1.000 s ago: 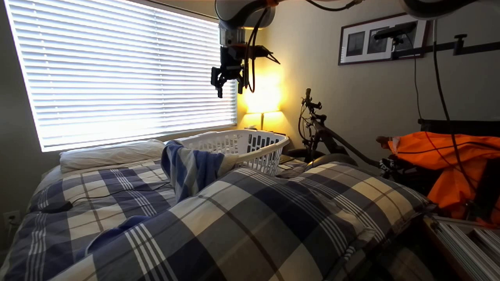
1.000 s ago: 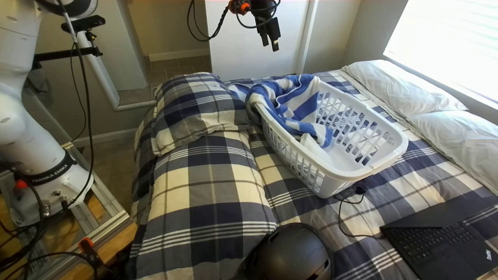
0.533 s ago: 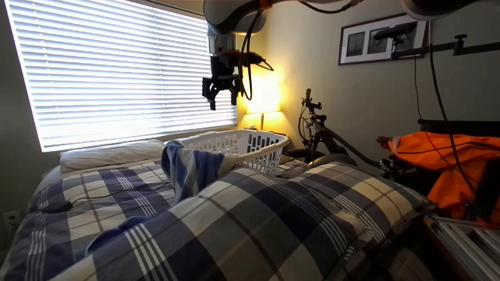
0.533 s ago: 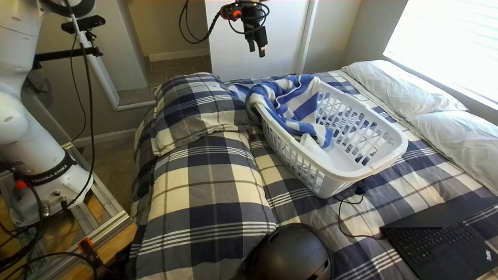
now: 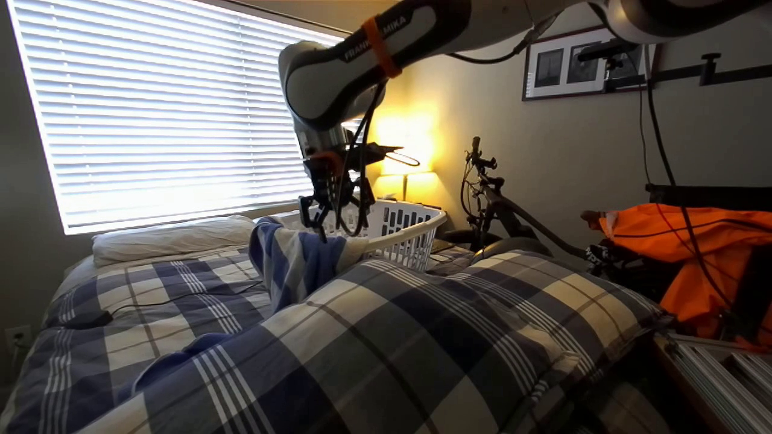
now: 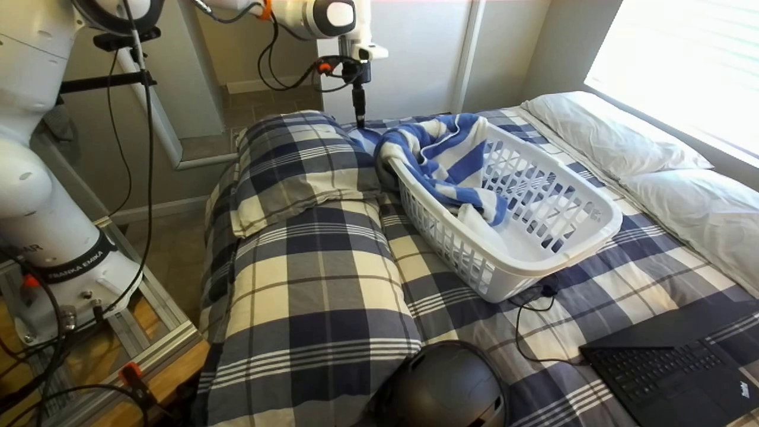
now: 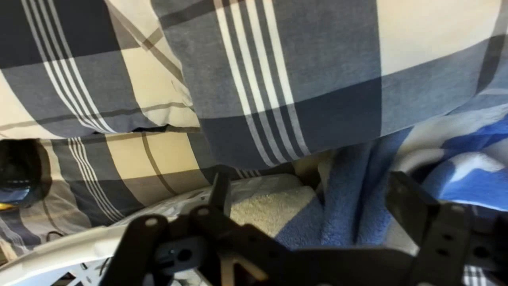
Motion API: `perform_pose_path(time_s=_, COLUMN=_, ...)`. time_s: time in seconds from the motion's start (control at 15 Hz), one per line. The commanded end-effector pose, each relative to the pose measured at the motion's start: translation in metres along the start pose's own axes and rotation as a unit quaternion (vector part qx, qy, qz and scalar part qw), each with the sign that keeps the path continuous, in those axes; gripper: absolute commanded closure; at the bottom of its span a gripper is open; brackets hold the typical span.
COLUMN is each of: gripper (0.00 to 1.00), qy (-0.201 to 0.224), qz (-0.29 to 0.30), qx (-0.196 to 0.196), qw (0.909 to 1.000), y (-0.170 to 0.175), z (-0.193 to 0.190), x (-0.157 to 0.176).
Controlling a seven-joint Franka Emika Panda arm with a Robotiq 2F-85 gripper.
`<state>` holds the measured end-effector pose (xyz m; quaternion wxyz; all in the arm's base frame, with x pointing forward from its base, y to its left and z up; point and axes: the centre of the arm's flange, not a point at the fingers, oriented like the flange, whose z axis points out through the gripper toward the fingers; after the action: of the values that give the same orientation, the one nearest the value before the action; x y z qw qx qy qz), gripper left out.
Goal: Put the blue and white towel into the washing basket
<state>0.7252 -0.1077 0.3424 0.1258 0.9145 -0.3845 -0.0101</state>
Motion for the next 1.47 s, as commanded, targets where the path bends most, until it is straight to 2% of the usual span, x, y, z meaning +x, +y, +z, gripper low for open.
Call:
perform_pose_path(time_s=0.0, gripper=0.0, qy=0.041, qz=0.091, qx=-0.013, qw=0.9949, y=-0.006, z=0.039, x=-0.002)
perform_pose_path(time_s=0.13, gripper=0.0, qy=0.092, qz=0.107, qx=-0.018, qw=0.9898, y=-0.017, z=0.047, x=0.001)
perform_pose_path(time_s=0.2, gripper=0.0, qy=0.049, qz=0.081, qx=-0.007, qw=0.9955, y=-0.011, z=0.04, x=0.007)
perform_pose_path(time_s=0.73, gripper=0.0, qy=0.052, qz=0.083, qx=-0.006, qw=0.9952, y=-0.014, z=0.045, x=0.008)
perform_pose_path(time_s=1.07, gripper=0.0, qy=0.043, qz=0.125, qx=0.018, qw=0.9911, y=-0.039, z=0.055, x=-0.005)
perform_pose_path(time_s=1.4, gripper=0.0, qy=0.078, qz=0.17, qx=0.058, qw=0.9807, y=-0.066, z=0.069, x=-0.008)
